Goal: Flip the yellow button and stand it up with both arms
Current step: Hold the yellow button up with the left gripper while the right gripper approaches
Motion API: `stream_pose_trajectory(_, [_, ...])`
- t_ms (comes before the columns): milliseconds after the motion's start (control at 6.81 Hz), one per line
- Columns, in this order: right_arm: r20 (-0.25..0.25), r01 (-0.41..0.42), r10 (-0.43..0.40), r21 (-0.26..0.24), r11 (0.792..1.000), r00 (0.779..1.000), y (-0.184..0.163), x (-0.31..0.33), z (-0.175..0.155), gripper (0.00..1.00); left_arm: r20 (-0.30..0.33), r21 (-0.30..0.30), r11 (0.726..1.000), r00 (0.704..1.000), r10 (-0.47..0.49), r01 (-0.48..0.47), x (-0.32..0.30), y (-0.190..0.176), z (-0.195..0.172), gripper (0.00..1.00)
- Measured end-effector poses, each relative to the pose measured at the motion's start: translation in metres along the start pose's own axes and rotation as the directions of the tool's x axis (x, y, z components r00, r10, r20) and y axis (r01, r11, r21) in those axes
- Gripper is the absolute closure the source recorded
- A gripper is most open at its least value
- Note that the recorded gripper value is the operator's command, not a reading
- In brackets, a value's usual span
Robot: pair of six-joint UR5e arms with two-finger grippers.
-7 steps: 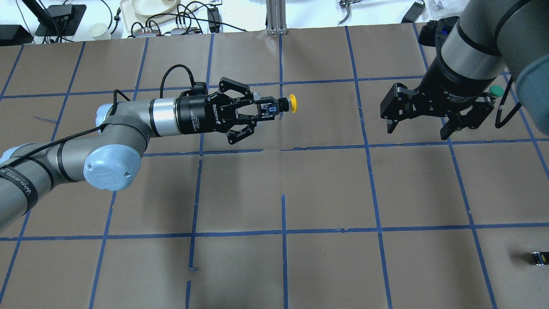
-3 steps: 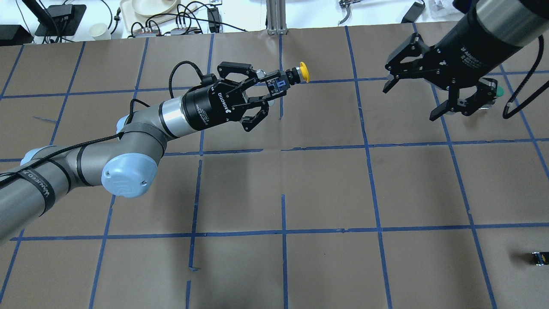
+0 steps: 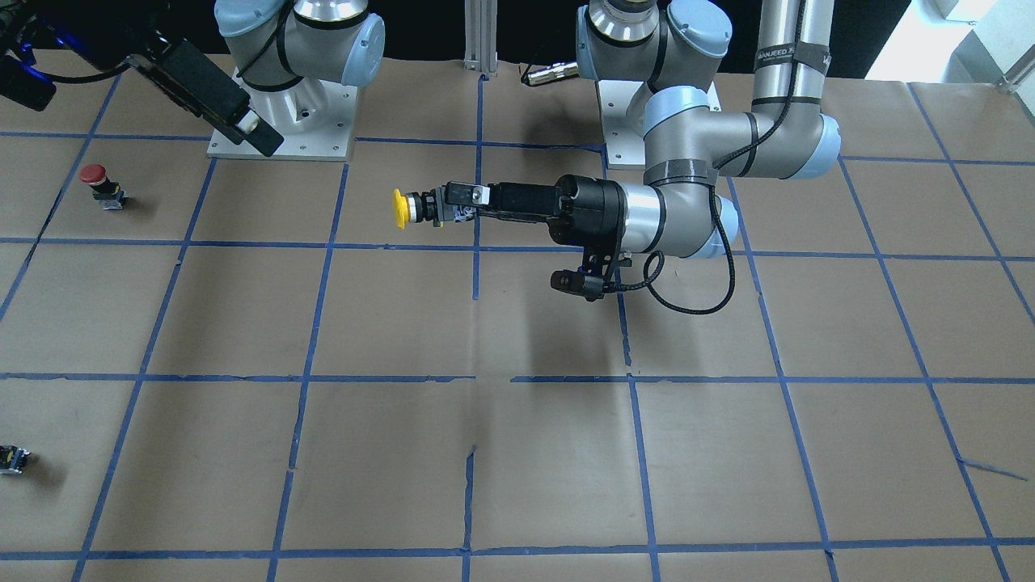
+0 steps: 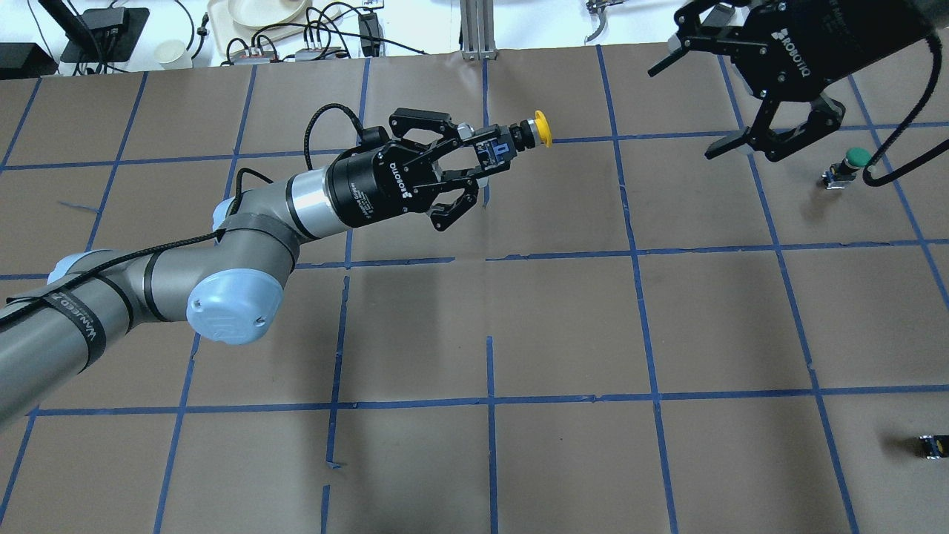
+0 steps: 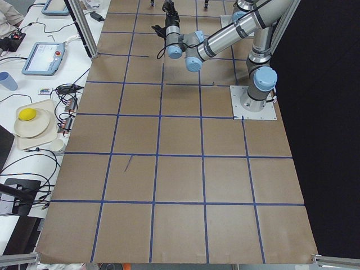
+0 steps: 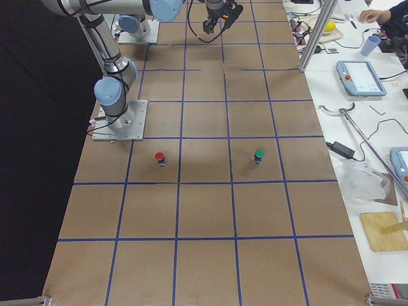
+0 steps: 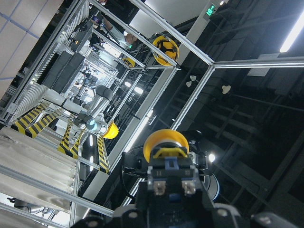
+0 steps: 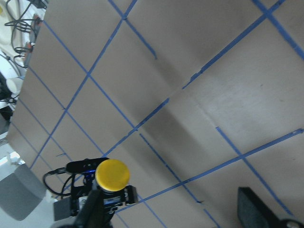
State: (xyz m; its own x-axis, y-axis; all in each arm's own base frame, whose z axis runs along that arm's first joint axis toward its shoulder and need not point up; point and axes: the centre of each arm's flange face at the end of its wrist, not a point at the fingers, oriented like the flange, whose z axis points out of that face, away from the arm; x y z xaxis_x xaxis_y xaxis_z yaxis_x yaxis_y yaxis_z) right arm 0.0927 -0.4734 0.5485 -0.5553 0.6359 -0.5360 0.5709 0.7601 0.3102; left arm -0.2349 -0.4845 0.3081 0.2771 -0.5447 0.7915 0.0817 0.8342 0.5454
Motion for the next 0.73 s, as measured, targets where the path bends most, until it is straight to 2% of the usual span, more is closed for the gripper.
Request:
stream_pose_trajectory(147, [0.038,-0.016,0.017,-0.036,0.999,0.999,-0.005,-0.004,0.009,0.00,0.005,-0.009,1.000,1.000,0.005,-0.005,-0.001,0.001,0.004,0.80])
stream_pose_trajectory(734, [0.056,-0.061,0.067,-0.108,0.992,0.996,-0.017,-0.019,0.066,0.00,0.013,-0.025,1.000,1.000,0.015,-0.015,0.000,0.004,0.011,0.80])
